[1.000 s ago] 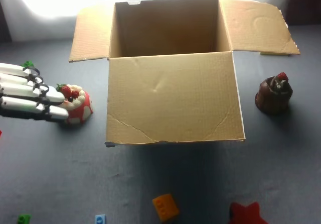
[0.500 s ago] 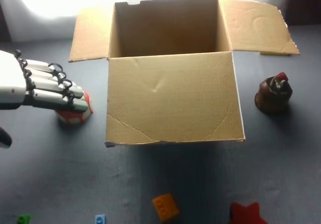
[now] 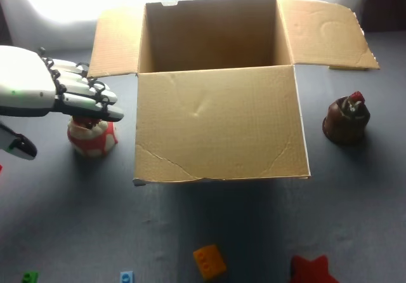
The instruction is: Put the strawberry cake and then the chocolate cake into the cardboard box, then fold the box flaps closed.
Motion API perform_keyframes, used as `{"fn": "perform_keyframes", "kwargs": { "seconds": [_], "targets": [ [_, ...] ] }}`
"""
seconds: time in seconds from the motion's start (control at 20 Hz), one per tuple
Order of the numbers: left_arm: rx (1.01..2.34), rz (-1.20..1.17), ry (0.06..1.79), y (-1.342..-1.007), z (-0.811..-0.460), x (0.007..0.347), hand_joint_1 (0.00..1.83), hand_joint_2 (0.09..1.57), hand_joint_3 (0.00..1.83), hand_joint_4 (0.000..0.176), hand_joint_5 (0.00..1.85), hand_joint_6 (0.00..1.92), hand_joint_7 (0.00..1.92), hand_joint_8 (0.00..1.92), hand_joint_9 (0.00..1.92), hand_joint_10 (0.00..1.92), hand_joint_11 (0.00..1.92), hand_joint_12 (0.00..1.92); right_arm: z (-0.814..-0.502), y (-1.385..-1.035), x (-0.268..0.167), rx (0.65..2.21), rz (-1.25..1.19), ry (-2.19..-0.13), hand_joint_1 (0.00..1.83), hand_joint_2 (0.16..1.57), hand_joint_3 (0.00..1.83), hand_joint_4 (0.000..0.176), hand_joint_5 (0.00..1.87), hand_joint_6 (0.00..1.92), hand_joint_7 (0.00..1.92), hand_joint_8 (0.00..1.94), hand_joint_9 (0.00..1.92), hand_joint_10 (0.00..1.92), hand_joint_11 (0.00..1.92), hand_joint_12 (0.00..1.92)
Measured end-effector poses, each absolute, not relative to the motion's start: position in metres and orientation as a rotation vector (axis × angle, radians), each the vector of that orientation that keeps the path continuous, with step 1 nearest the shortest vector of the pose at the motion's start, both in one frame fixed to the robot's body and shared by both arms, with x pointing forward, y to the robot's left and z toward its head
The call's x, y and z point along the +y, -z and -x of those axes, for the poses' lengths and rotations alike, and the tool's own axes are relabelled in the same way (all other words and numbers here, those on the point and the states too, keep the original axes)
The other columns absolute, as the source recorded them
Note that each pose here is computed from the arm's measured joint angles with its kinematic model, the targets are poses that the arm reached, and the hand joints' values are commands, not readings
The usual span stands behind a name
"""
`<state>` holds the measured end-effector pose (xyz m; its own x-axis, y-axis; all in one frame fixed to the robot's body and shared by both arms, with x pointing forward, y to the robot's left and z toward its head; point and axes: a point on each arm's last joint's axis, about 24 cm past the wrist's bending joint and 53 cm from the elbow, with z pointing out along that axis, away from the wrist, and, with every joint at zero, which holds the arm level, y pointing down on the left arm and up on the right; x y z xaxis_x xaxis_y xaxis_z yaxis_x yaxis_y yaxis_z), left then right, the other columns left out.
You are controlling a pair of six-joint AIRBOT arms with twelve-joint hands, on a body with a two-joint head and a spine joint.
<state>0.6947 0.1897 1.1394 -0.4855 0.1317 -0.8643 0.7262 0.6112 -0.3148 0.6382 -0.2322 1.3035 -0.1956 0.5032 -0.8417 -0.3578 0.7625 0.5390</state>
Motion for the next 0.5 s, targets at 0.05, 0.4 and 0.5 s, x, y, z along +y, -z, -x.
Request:
{"fn": "perform_keyframes", "kwargs": {
  "seconds": [0.05,0.4,0.5],
  "targets": [
    [1.970,-0.682,0.867,-1.137,-0.698,0.186,1.17,1.04,0.00,0.080,0.04,0.00,0.08,0.00,0.09,0.01,0.00,0.50,-0.638,-1.304,-0.232,1.588,-0.120,-0.779,1.13,1.09,0.02,0.015,0.00,0.00,0.04,0.00,0.01,0.00,0.01,0.01],
    [2.007,-0.696,0.861,-1.114,-0.707,0.174,1.16,1.03,0.00,0.072,0.00,0.00,0.02,0.00,0.11,0.00,0.00,0.58,-0.638,-1.305,-0.232,1.582,-0.120,-0.780,1.16,1.09,0.02,0.024,0.00,0.00,0.01,0.00,0.02,0.01,0.00,0.00],
    [2.016,-0.707,0.874,-1.108,-0.705,0.167,1.17,1.03,0.00,0.069,0.00,0.00,0.00,0.00,0.09,0.00,0.00,0.55,-0.638,-1.305,-0.232,1.582,-0.120,-0.780,1.13,1.09,0.02,0.026,0.00,0.00,0.03,0.01,0.03,0.01,0.01,0.00]
  ]
}}
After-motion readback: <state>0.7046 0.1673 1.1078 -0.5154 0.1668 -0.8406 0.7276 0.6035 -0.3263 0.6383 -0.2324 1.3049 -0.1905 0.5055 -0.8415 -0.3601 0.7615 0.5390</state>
